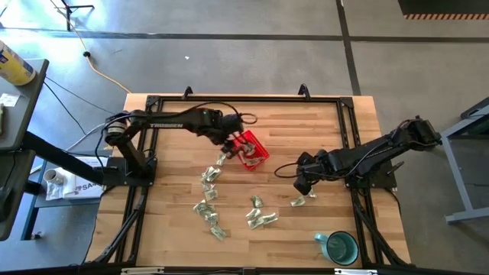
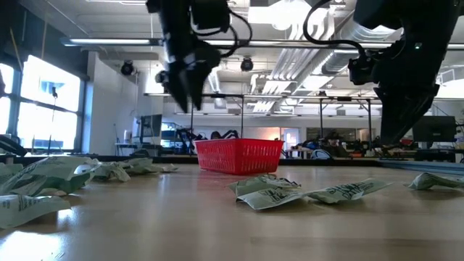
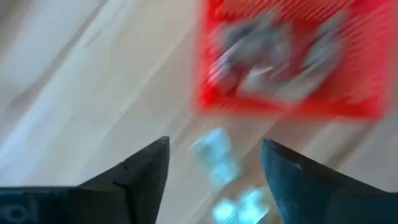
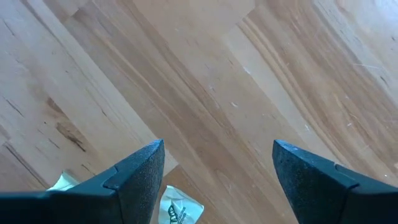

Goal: Pick and place Stevia / Truvia into bins
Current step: Put the stevia packet into the red basket

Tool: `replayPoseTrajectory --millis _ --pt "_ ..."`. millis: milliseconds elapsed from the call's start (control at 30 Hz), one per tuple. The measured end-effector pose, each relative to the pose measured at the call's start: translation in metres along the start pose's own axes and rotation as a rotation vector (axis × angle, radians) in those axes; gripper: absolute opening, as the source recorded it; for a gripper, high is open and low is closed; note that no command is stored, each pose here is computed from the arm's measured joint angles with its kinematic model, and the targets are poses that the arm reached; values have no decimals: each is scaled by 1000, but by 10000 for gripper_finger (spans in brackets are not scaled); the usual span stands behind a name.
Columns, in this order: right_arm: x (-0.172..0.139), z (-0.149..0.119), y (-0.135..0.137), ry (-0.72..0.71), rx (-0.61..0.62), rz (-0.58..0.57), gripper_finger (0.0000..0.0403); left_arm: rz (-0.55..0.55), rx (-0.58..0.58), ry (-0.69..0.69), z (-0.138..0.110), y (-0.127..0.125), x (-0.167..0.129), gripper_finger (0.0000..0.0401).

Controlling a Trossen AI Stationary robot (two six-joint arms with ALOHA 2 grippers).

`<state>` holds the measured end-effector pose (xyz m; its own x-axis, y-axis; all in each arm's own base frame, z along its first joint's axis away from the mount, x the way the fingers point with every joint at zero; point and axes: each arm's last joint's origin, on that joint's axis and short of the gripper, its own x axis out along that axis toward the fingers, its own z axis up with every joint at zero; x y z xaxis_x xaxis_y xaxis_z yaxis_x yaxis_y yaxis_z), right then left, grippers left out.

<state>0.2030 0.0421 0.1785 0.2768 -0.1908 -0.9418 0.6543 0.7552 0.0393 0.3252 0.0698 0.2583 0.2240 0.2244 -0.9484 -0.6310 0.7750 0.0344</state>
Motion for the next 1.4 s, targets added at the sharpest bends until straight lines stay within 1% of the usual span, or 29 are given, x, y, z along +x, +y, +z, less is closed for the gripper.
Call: replayPoseTrajectory --millis 33,67,133,200,300,400,467,567,667,800,933,1033,1133,1267,1400 --pt "0 0 0 -1 3 -2 289 46 3 23 -5 2 -1 293" --pt "0 1 -1 -2 5 -3 289 68 -2 42 -10 4 -2 295" --pt "1 2 -2 -5 12 -7 289 83 -19 97 -20 8 4 293" --pt "1 3 -3 -13 18 -14 289 66 -44 141 -29 8 16 284" --pt "1 5 -3 -25 25 -18 289 25 -89 174 -42 9 39 268" --pt "1 5 -3 -25 25 -17 289 -20 -157 165 -52 9 59 255" --pt "1 5 -3 -20 21 -13 289 -47 -183 149 -55 8 65 250" --pt "1 5 -3 -16 10 -10 289 -66 -188 117 -56 7 72 250" --pt "1 5 -3 -16 10 -10 289 -94 -197 68 -54 5 78 258" --pt "1 4 -3 -11 11 -6 289 -100 -201 20 -56 6 85 271" --pt "1 4 -3 -7 15 -3 289 -104 -202 8 -63 7 93 266" --pt "1 4 -3 -7 17 -3 289 -99 -203 -2 -68 9 99 241" --pt "1 4 -3 -8 17 -4 289 -83 -200 -14 -71 11 102 202" --pt "1 4 -3 -8 13 -5 289 -37 -158 -35 -72 13 102 134" --pt "1 4 -3 -5 12 -9 289 1 -139 -38 -66 18 98 52"
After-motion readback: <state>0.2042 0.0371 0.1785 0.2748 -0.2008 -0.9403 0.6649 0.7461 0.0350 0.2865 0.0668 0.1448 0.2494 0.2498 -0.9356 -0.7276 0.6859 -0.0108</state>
